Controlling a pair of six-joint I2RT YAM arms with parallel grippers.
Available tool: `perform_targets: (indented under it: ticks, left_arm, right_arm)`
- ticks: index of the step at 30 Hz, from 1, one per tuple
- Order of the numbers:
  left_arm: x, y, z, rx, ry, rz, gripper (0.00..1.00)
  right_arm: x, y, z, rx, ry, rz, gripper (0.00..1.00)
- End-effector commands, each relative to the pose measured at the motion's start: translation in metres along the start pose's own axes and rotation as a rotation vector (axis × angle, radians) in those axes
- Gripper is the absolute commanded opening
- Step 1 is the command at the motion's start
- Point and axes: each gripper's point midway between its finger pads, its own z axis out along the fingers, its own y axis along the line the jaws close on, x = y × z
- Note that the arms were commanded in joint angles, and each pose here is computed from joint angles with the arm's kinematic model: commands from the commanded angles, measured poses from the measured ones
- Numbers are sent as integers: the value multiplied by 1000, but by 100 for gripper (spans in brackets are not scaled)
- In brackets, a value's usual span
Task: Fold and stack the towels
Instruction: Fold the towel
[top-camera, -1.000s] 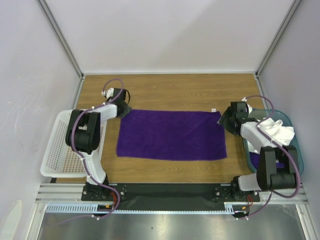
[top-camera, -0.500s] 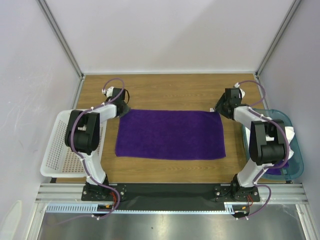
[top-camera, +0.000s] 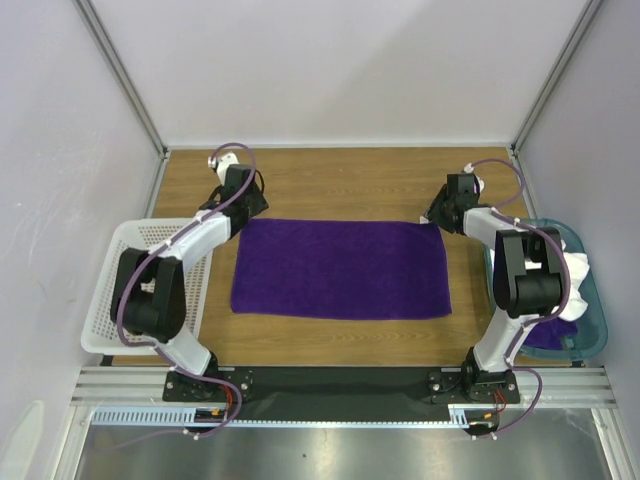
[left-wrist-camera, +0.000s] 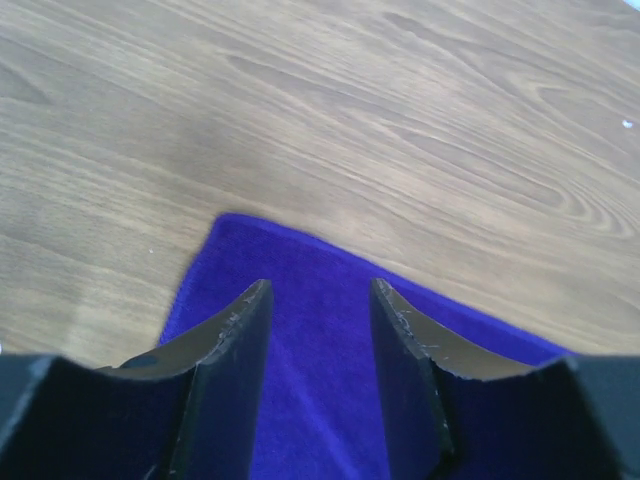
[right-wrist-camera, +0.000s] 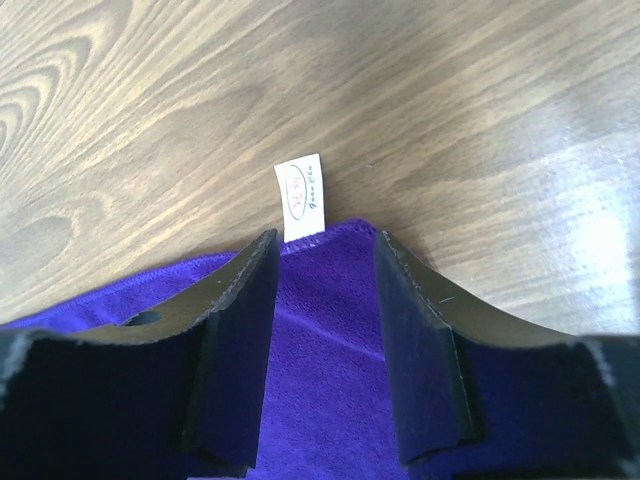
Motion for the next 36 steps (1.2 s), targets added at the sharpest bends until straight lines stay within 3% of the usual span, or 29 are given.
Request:
perform_targets:
  ticks: [1, 15, 24, 28, 36]
  left_arm:
    - [-10, 0, -22, 16, -41, 24, 50]
    - [42, 29, -58, 59, 51, 22, 52]
    - [67, 44, -60, 32, 102, 47, 52]
    - [70, 43, -65, 33, 97, 74, 52]
    - [112, 39, -89, 33, 181, 169, 54]
  right_arm:
    - [-13, 17, 8, -48, -28, 7, 48]
    - [-9, 6, 37, 26, 8, 25, 45]
    - [-21, -12, 49, 98, 8, 27, 44]
    - [-35, 0, 31, 49, -9, 5, 47]
    - [-47, 67, -38, -130, -27, -162, 66]
